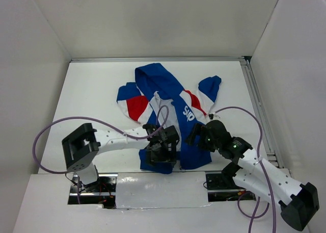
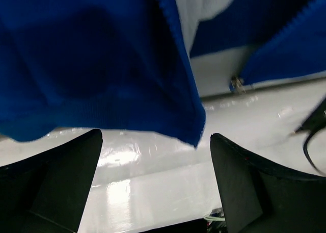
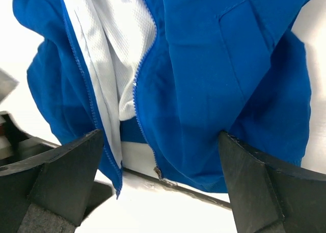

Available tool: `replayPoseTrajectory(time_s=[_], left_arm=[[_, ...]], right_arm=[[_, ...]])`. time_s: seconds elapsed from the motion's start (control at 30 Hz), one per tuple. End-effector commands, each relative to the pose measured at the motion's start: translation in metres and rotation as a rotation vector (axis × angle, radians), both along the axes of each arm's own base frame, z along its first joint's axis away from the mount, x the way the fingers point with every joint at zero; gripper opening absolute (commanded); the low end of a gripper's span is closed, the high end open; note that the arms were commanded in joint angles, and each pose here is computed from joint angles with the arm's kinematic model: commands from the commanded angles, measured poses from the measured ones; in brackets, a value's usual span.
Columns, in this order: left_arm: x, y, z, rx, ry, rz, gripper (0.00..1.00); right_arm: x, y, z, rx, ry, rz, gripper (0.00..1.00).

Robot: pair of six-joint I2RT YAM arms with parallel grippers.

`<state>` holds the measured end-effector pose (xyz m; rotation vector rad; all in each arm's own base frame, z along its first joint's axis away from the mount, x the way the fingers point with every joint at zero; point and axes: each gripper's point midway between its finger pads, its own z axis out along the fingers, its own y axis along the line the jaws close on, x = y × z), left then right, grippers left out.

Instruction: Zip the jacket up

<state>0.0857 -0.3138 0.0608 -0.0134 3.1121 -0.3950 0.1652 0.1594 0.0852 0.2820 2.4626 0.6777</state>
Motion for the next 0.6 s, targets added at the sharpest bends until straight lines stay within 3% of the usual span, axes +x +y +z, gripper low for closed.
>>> replayPoseTrajectory(time_s=[0.0, 0.13, 0.57], left_arm=[[-0.001, 0.004, -0.017, 0.097, 0.03, 0.049, 0.99], [-0.004, 0.004, -0.035, 0.155, 0.057, 0.053, 0.9], [-0.01, -0.004, -0.047, 0.151, 0.038, 0.009, 0.98]], right_arm=[[0.006, -0.005, 0.006, 0.011, -0.035, -0.065, 1.0], [0.008, -0.013, 0.007, -0.017, -0.047, -0.091, 1.0], [0.009, -0.011, -0.002, -0.023, -0.028, -0.087, 1.0]])
